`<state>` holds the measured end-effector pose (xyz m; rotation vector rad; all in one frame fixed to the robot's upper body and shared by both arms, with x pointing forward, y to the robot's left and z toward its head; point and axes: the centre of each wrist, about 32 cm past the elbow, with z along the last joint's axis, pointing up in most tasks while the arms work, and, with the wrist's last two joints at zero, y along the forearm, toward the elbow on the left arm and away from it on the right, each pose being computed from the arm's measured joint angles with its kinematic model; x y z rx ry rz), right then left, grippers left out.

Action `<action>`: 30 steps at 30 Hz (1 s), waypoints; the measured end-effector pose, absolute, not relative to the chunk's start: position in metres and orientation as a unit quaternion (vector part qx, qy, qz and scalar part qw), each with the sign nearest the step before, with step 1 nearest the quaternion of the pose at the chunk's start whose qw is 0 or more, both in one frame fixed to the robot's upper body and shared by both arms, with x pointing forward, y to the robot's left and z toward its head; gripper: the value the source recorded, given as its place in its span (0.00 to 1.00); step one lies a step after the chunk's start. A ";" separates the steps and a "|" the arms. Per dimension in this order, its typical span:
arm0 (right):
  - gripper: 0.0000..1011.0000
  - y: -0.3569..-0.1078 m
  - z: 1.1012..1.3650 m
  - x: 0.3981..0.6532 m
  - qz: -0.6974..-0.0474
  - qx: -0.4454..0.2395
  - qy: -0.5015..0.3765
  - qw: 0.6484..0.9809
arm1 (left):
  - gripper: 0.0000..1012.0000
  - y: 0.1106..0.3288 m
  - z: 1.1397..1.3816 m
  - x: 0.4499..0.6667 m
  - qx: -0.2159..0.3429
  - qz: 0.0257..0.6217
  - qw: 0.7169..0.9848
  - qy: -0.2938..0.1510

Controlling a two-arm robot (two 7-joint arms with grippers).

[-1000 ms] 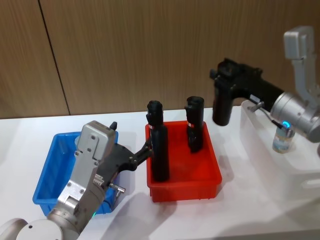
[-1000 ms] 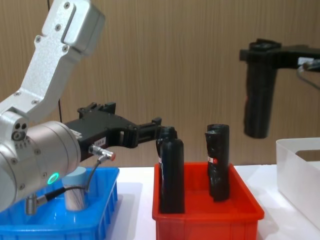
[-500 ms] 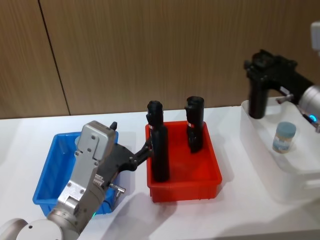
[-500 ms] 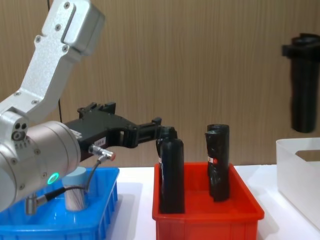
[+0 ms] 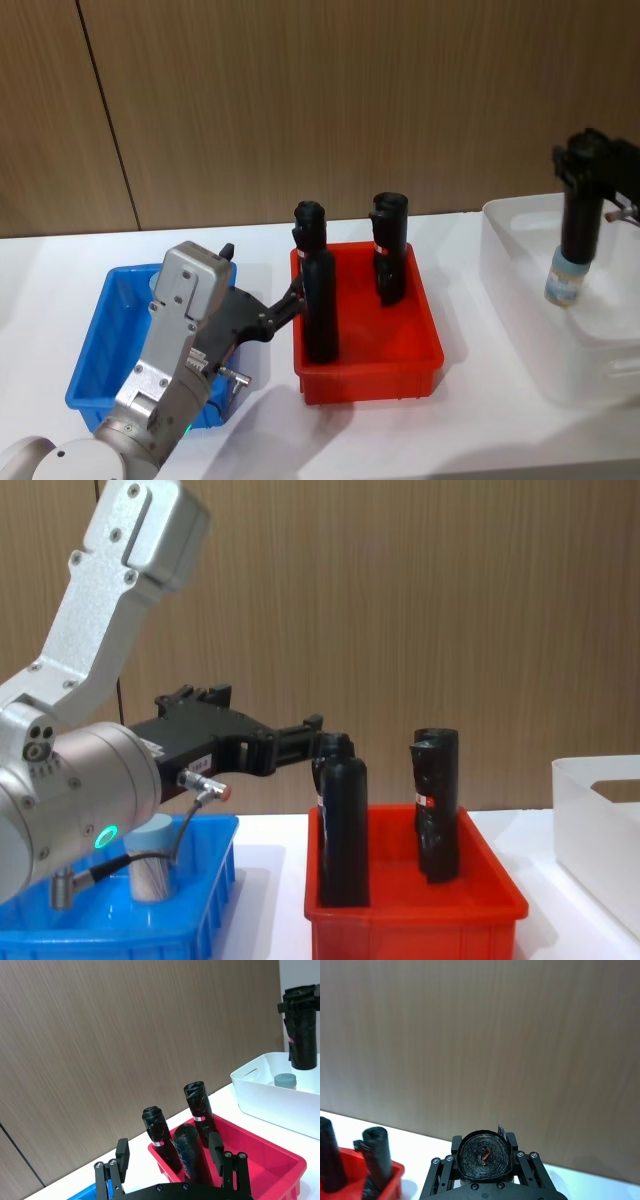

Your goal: Pick the cotton swabs from the blue box and place them into the white box.

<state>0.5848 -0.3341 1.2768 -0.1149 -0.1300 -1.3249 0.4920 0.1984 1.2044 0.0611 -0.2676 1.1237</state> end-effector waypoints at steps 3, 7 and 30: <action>0.50 -0.340 1.272 0.586 -0.624 -0.059 -0.049 0.778 | 0.99 0.198 1.204 0.492 0.029 0.531 0.837 -0.126; 0.52 -0.348 1.266 0.587 -0.633 -0.063 -0.036 0.770 | 0.99 0.198 1.204 0.492 0.029 0.531 0.837 -0.126; 0.99 -0.366 1.253 0.589 -0.651 -0.061 -0.018 0.756 | 0.99 0.198 1.204 0.492 0.029 0.531 0.837 -0.126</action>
